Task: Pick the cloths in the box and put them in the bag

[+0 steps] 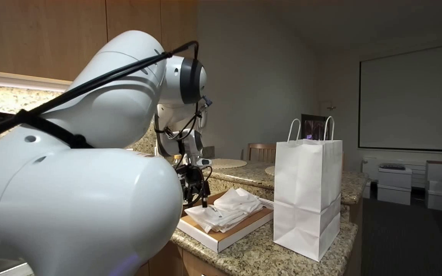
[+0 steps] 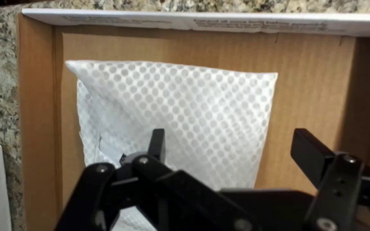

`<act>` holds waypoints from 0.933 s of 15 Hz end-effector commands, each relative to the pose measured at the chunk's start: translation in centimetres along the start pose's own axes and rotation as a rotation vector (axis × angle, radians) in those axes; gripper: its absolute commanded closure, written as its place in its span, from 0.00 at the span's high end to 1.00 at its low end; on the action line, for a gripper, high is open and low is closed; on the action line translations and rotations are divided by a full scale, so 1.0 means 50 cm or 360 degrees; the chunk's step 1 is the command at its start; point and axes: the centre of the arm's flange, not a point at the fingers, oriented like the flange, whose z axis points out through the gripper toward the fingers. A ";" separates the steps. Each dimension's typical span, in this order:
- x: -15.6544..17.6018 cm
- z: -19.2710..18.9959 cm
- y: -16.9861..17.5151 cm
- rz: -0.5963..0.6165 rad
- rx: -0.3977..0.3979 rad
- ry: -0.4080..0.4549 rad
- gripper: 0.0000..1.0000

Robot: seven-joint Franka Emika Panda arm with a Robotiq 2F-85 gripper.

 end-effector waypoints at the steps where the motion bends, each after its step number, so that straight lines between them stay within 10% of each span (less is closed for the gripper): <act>1: 0.048 0.007 -0.008 0.0090 -0.0091 -0.0083 1.00; 3: 0.065 0.013 0.004 0.0102 -0.0134 -0.0134 1.00; 4: 0.074 0.017 0.009 0.0110 -0.0149 -0.0164 0.75; 14: 0.100 0.068 0.019 0.0053 -0.0201 -0.0473 0.15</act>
